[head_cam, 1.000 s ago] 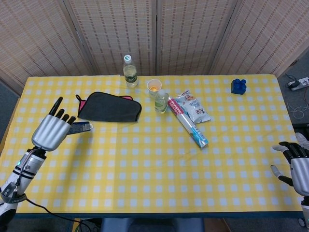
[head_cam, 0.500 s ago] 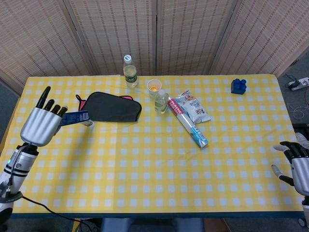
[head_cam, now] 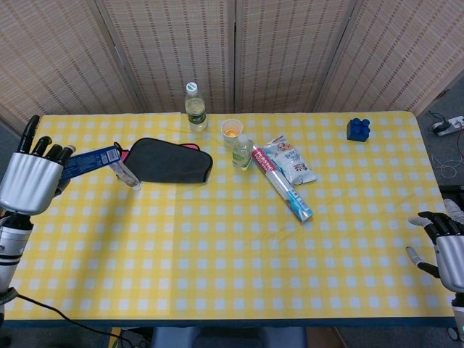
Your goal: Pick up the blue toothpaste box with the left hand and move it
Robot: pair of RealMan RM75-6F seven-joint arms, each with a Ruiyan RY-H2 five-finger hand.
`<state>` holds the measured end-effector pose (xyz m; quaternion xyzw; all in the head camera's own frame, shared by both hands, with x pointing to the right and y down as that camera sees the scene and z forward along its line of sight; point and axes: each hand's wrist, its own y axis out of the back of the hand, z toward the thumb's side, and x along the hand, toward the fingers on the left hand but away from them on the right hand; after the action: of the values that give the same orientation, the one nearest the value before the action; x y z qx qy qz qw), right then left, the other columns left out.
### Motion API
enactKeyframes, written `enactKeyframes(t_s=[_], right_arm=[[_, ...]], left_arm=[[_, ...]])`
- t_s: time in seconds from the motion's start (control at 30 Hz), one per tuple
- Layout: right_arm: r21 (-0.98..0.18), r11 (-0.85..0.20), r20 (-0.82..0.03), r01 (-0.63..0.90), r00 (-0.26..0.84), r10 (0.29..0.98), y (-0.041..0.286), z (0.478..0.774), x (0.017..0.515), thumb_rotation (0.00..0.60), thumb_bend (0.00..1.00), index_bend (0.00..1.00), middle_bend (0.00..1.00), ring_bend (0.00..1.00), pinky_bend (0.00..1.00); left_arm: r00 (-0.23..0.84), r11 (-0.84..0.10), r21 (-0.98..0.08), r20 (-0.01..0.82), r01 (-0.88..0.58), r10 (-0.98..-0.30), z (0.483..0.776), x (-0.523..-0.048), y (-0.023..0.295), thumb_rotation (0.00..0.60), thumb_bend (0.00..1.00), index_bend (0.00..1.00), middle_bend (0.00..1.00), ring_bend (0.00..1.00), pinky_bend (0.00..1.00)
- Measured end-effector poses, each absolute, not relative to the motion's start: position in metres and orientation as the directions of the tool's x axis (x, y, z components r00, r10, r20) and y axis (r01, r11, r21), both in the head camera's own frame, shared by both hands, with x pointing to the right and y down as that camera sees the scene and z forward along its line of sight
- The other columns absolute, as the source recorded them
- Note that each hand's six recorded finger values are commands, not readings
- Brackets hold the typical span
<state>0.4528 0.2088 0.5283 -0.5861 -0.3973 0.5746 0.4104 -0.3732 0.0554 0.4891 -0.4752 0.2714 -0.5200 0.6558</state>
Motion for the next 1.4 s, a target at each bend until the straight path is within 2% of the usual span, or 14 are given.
enactKeyframes(t_s=[0.4,0.63,0.97,1.17,1.4], right_arm=[[-0.937,-0.350,-0.349,-0.003,0.039,0.936,0.206,0.531,0.448,0.600,0.21,0.31,0.28,0.21,0.32],[-0.934,-0.357,-0.357,-0.001,0.038,0.933,0.207,0.533,0.448,0.600,0.21,0.31,0.28,0.21,0.32],[-0.934,-0.357,-0.357,-0.001,0.026,0.934,0.208,0.532,0.452,0.600,0.21,0.31,0.28,0.21,0.32],[-0.933,-0.360,-0.360,0.001,0.022,0.933,0.209,0.533,0.454,0.600,0.21,0.31,0.28,0.21,0.32],[-0.933,-0.361,-0.361,0.001,0.023,0.932,0.209,0.534,0.453,0.600,0.21,0.31,0.28,0.21,0.32]], left_arm=[[0.321,0.024,-0.920,0.111,0.390,-0.941,0.478,-0.374,0.060,0.600,0.27,0.46,0.54,0.33,0.00],[0.324,0.004,-0.919,0.135,0.395,-0.936,0.483,-0.373,0.061,0.600,0.27,0.46,0.54,0.33,0.00],[0.237,-0.001,-0.912,0.108,0.409,-0.966,0.490,-0.388,0.036,0.600,0.27,0.47,0.54,0.33,0.00],[0.211,-0.066,-0.914,0.162,0.400,-0.964,0.507,-0.391,0.031,0.600,0.27,0.47,0.54,0.33,0.00],[0.252,-0.177,-0.927,0.267,0.331,-0.930,0.537,-0.379,0.047,0.600,0.27,0.47,0.54,0.33,0.00]])
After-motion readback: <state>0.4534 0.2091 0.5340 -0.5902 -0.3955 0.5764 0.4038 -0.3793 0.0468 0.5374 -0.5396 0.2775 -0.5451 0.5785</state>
